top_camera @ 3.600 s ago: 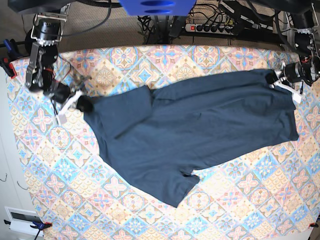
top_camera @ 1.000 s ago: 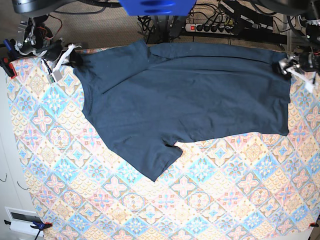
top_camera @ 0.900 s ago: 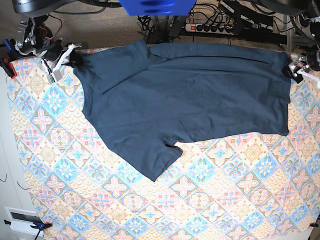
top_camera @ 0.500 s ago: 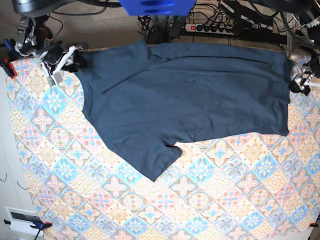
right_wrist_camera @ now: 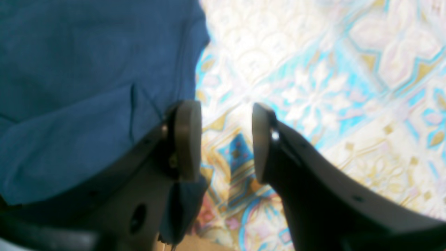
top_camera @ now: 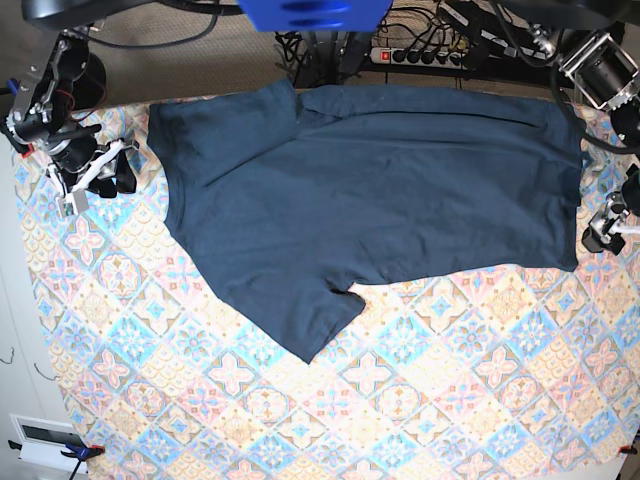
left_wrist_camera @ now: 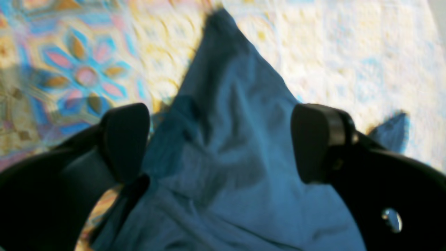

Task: Layout the t-shirt on the table in an organized manner, then fold the t-shirt properly
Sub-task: 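Move both grippers to the hem edge and grasp it, then lift the hem with both grippers and carry it toward the collar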

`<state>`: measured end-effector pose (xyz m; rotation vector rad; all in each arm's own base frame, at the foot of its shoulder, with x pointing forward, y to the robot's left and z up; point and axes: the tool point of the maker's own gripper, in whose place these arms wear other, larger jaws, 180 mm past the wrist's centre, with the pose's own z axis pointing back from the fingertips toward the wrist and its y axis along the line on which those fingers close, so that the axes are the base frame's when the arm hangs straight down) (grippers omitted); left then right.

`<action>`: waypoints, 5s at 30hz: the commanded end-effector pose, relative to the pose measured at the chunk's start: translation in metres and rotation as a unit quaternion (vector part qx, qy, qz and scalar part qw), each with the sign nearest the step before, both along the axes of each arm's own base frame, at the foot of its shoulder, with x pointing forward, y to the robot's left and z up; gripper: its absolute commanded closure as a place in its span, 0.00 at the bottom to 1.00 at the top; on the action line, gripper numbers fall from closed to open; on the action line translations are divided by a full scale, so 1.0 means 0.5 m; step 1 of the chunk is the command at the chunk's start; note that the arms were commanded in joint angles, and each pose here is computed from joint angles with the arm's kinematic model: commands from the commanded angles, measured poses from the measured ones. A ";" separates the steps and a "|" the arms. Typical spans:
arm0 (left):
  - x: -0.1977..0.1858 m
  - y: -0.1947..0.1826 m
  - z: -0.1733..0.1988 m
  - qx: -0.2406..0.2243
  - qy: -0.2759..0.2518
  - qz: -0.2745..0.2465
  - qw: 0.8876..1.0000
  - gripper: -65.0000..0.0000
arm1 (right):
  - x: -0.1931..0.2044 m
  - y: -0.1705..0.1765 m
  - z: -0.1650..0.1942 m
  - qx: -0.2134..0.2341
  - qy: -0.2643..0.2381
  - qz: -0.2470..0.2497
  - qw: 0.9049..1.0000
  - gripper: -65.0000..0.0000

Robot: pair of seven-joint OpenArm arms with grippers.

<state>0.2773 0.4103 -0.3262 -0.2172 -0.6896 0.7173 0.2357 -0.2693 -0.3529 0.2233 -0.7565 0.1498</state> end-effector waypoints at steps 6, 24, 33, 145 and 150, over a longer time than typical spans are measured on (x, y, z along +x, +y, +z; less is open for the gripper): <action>0.065 0.022 0.030 0.076 -0.031 0.026 0.996 0.01 | 0.080 0.027 0.062 0.006 -0.062 0.025 0.998 0.65; 0.146 0.034 -0.130 0.166 0.039 0.018 0.985 0.23 | 0.133 0.089 0.086 0.016 -0.087 0.070 0.994 0.66; 0.157 -0.009 -0.172 0.131 0.048 0.003 0.990 0.42 | 0.132 0.090 0.085 0.017 -0.086 0.070 0.994 0.66; 0.178 -0.046 -0.082 0.191 -0.020 -0.083 0.978 1.00 | 0.382 0.277 -0.114 0.002 -0.028 0.205 0.978 0.56; 0.177 -0.046 -0.082 0.190 -0.019 -0.084 0.978 1.00 | 0.391 0.285 -0.096 -0.001 -0.042 0.212 0.976 0.56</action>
